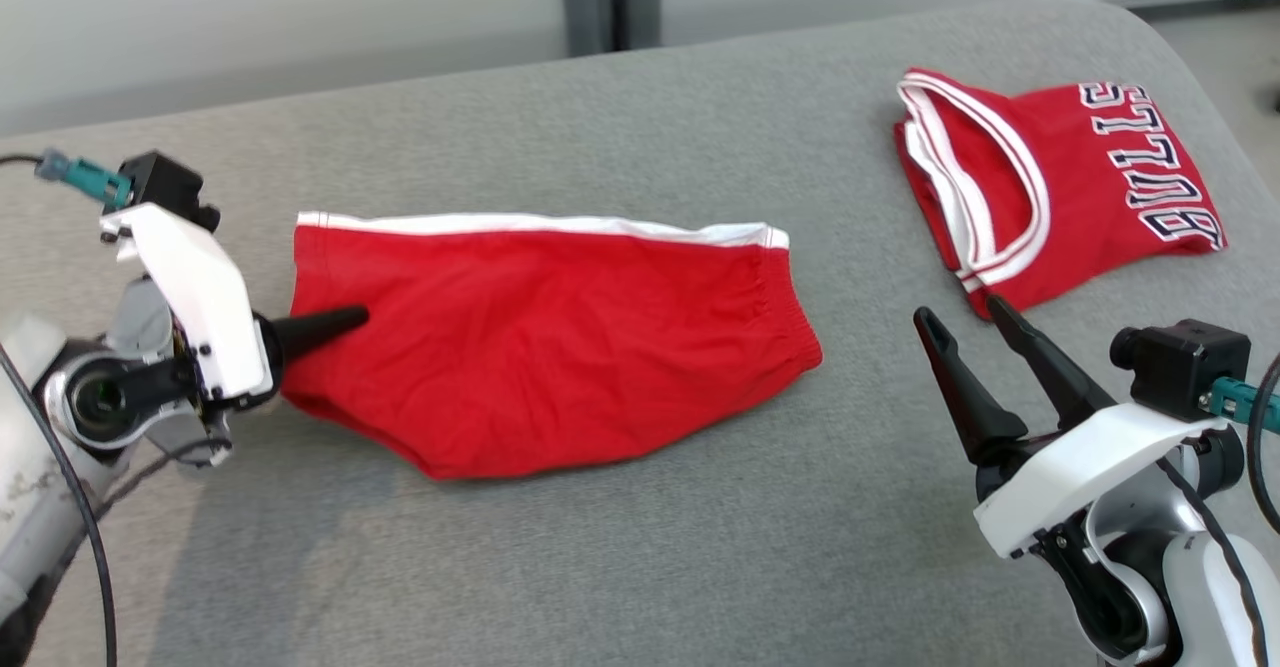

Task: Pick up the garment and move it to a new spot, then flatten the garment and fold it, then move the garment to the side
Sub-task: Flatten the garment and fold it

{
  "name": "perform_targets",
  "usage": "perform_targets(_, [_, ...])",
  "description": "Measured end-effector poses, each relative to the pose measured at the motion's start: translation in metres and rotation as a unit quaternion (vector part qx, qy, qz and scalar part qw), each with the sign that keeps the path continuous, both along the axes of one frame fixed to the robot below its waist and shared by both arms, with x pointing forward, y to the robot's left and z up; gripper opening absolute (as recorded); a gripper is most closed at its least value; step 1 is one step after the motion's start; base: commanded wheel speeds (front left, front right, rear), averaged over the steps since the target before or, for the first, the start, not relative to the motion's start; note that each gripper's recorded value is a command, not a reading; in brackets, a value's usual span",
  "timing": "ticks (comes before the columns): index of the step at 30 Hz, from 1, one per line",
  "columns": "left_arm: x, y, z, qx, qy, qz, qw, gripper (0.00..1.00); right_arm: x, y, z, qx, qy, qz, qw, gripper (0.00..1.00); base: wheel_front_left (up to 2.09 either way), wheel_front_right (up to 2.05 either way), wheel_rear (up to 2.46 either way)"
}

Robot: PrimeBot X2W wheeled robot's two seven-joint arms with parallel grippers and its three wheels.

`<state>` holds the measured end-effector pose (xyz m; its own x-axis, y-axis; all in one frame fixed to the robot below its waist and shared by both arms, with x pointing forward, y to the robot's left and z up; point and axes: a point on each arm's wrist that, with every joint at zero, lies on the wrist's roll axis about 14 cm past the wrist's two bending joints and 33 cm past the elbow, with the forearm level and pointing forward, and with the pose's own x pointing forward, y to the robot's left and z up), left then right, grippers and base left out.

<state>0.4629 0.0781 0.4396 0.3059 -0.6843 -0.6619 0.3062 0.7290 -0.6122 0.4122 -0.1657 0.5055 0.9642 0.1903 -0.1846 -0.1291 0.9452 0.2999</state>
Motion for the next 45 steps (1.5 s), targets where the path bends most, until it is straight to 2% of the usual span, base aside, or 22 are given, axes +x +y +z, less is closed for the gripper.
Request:
perform_targets(12, [-0.031, 0.051, -0.010, 0.022, 0.000, 0.081, 0.996, 0.00, -0.007, 0.022, 0.012, 0.005, -0.005, 0.036, 0.999, 1.00, 0.00, 0.00, 0.00])
perform_targets(19, [-0.036, 0.059, -0.020, 0.033, 0.011, 0.097, 0.995, 0.00, -0.013, 0.020, 0.009, 0.003, 0.003, 0.036, 0.999, 1.00, 0.00, 0.00, 0.00])
perform_targets(20, [-0.036, 0.059, -0.020, 0.033, 0.012, 0.097, 0.995, 0.13, -0.014, 0.020, 0.009, 0.002, 0.004, 0.036, 0.999, 1.00, 0.00, 0.00, 0.00])
perform_targets(21, [-0.037, 0.059, -0.020, 0.034, 0.012, 0.097, 0.995, 0.43, -0.014, 0.020, 0.010, 0.002, 0.003, 0.035, 0.999, 1.00, 0.00, 0.00, 0.00])
perform_targets(22, [-0.038, 0.059, -0.020, 0.034, 0.013, 0.096, 0.995, 1.00, -0.014, 0.019, 0.010, 0.001, 0.003, 0.035, 0.999, 1.00, 0.00, 0.00, 0.00])
perform_targets(28, [-0.038, 0.070, -0.014, 0.042, -0.005, 0.111, 0.993, 1.00, -0.018, 0.021, 0.011, 0.003, 0.003, 0.037, 0.999, 1.00, 0.00, 0.00, 0.00])
perform_targets(33, [-0.013, 0.092, 0.020, 0.053, -0.105, 0.143, 0.983, 1.00, -0.015, 0.024, 0.022, 0.004, -0.018, 0.040, 0.999, 1.00, 0.00, 0.00, 0.00])
perform_targets(36, [-0.003, 0.104, 0.037, 0.060, -0.166, 0.161, 0.971, 1.00, -0.014, 0.026, 0.022, 0.004, -0.022, 0.043, 0.999, 1.00, 0.00, 0.00, 0.00])
perform_targets(45, [0.005, 0.130, 0.074, 0.067, -0.321, 0.233, 0.916, 1.00, -0.007, 0.018, 0.041, 0.003, -0.079, 0.022, 0.997, 1.00, 0.00, 0.00, 0.00])
